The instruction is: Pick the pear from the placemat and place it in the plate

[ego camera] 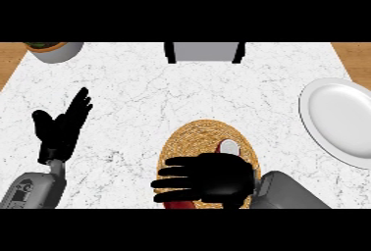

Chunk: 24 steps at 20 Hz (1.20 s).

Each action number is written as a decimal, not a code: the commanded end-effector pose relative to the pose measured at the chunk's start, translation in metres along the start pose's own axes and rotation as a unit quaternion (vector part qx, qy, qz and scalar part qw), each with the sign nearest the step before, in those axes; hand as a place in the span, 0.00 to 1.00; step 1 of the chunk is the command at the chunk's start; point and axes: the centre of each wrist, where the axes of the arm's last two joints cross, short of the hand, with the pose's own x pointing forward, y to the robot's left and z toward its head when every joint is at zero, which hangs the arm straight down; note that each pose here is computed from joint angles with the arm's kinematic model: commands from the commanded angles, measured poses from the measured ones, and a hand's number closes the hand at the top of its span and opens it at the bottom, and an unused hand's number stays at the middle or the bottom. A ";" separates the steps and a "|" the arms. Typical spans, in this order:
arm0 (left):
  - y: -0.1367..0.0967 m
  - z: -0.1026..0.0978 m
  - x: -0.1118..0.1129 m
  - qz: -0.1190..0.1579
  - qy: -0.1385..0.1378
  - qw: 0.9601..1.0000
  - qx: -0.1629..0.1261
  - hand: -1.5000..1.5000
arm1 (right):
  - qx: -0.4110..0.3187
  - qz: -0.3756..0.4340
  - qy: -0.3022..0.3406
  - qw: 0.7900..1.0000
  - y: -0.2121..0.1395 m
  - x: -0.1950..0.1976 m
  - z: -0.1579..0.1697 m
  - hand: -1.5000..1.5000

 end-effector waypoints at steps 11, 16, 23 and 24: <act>-0.003 0.005 0.005 0.005 -0.001 1.000 -0.005 0.50 | 0.087 0.090 0.068 0.990 0.027 0.030 -0.036 0.00; 0.024 0.010 -0.003 0.000 0.000 1.000 -0.007 0.50 | 0.090 0.100 0.089 0.987 0.030 0.047 -0.040 0.00; -0.006 0.007 -0.004 -0.005 -0.001 1.000 -0.004 0.50 | 0.106 0.113 0.093 0.983 0.034 0.033 -0.068 0.00; 0.003 0.003 0.003 0.004 -0.008 1.000 -0.003 0.50 | 0.100 0.115 0.091 0.984 0.062 0.018 -0.047 0.00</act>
